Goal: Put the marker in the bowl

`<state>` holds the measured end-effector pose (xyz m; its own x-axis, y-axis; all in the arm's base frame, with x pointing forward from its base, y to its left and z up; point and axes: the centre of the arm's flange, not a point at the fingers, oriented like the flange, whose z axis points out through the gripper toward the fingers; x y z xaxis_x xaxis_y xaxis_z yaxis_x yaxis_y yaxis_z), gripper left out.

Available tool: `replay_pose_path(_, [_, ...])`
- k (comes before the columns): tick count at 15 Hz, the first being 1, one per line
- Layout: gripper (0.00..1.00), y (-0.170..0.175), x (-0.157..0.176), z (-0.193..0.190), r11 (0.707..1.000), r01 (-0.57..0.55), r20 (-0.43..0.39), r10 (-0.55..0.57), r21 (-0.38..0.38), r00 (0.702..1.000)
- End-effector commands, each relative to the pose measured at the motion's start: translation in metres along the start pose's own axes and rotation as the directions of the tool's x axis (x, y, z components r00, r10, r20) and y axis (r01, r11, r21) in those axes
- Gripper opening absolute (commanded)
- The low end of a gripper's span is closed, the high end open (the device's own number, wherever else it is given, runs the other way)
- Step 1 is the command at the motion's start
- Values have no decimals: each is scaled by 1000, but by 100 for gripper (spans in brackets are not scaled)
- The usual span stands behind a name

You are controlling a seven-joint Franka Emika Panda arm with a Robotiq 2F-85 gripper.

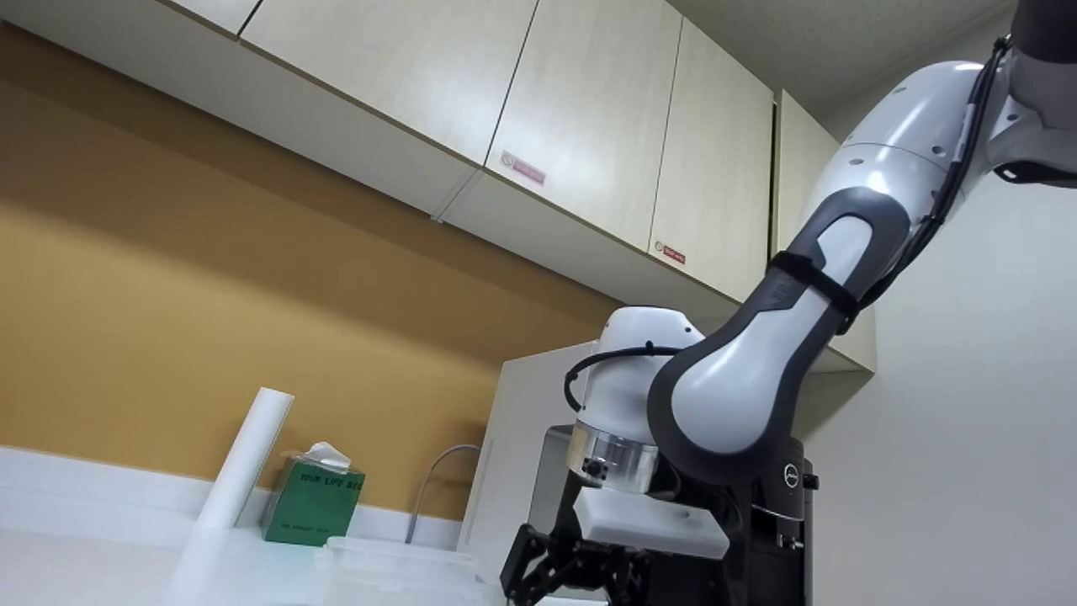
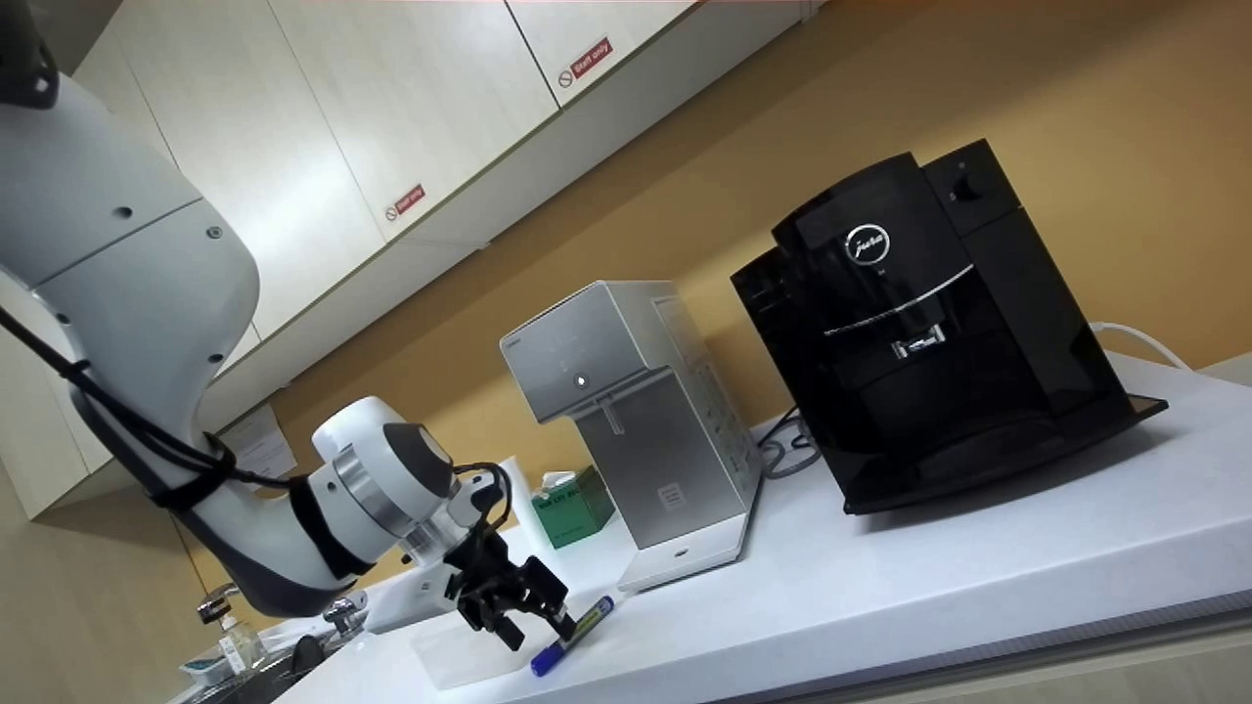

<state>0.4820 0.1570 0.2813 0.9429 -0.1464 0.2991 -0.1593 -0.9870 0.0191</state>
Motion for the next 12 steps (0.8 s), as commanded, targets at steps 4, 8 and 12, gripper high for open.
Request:
replay_pose_path(4, [100,-4,12,14,999,-20,9,20,39,1000])
replay_pose_path(8, [100,1,12,7,985,-48,69,37,164,997])
replay_pose_path(12, [100,7,9,-5,982,-29,69,17,187,997])
